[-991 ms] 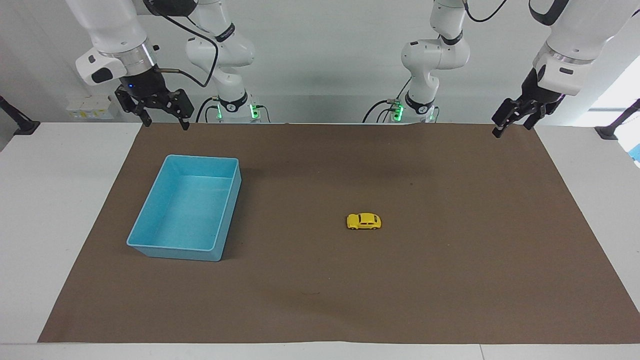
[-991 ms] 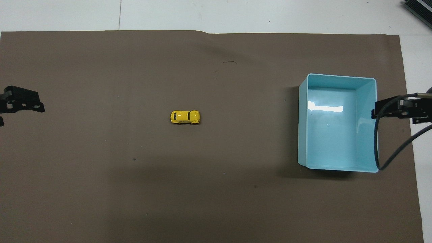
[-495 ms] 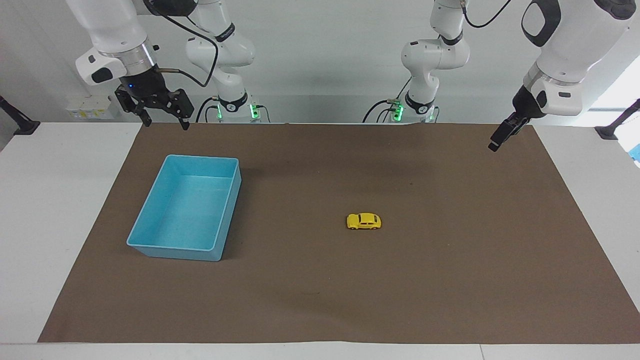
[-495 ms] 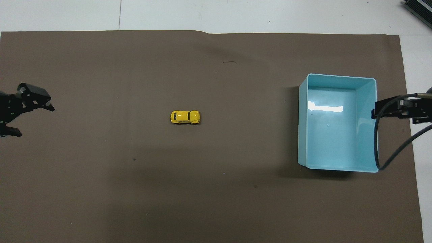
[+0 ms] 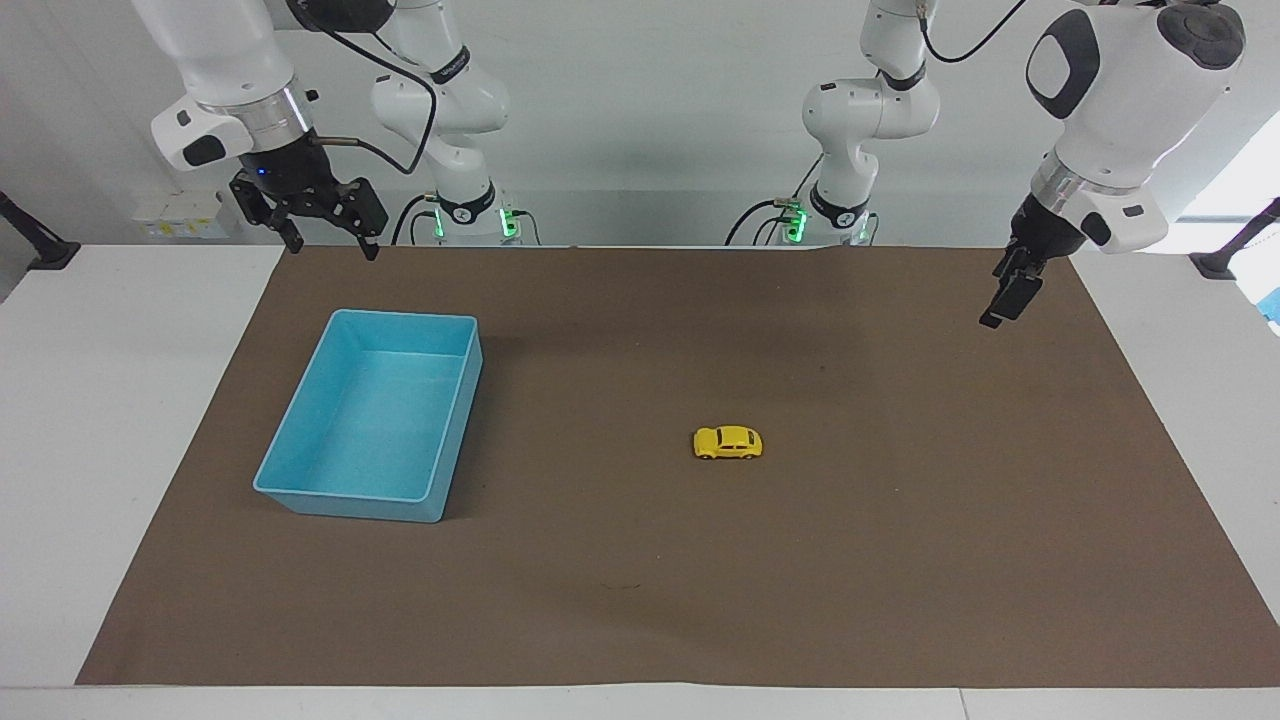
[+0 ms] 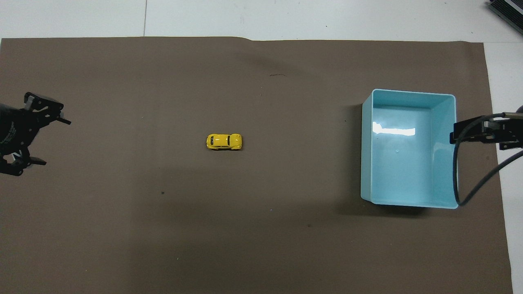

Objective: Wind up and store yellow beetle car
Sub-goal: 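Move the left gripper over to the yellow beetle car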

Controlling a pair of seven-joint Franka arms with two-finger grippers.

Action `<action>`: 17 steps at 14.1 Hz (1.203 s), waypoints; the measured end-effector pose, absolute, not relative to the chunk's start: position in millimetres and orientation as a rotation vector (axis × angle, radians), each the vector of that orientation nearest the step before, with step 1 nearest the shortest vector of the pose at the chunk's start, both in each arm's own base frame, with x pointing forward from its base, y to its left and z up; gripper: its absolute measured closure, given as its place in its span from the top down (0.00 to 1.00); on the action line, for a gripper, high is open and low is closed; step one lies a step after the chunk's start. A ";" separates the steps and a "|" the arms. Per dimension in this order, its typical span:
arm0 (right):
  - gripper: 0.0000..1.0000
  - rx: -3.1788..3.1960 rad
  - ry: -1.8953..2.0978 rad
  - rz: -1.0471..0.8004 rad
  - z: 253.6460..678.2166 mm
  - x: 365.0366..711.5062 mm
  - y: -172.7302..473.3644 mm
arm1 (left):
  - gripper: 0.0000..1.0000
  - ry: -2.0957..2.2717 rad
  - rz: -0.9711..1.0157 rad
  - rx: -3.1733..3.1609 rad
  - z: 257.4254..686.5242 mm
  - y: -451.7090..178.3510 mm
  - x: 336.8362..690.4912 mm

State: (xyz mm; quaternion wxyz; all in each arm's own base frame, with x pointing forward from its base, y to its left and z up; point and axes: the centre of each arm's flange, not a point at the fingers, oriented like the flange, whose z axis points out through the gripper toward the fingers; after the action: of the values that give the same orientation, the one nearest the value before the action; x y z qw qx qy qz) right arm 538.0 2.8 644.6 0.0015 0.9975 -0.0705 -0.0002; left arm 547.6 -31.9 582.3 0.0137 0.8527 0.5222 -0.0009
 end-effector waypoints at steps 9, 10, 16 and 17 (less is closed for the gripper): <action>1.00 3.131 -0.221 -0.001 644.5 538.0 2.8 | 1.00 1.998 0.001 2.355 550.3 -98.0 566.8; 1.00 3.131 -0.221 -0.001 644.5 538.0 2.8 | 1.00 2.020 -0.001 2.335 545.8 -107.8 568.2; 1.00 3.131 -0.221 -0.001 644.6 538.0 2.8 | 1.00 2.117 -0.027 2.220 520.4 -150.5 576.4; 1.00 3.131 -0.221 -0.001 644.5 538.0 2.8 | 1.00 2.125 -0.028 2.203 517.4 -155.6 577.8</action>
State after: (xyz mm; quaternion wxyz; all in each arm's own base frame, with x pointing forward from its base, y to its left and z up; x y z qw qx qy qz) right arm 538.0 2.8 644.5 0.0015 0.9975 -0.0705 -0.0002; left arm 577.8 -155.6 517.4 0.0402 0.7191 0.6937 -0.0091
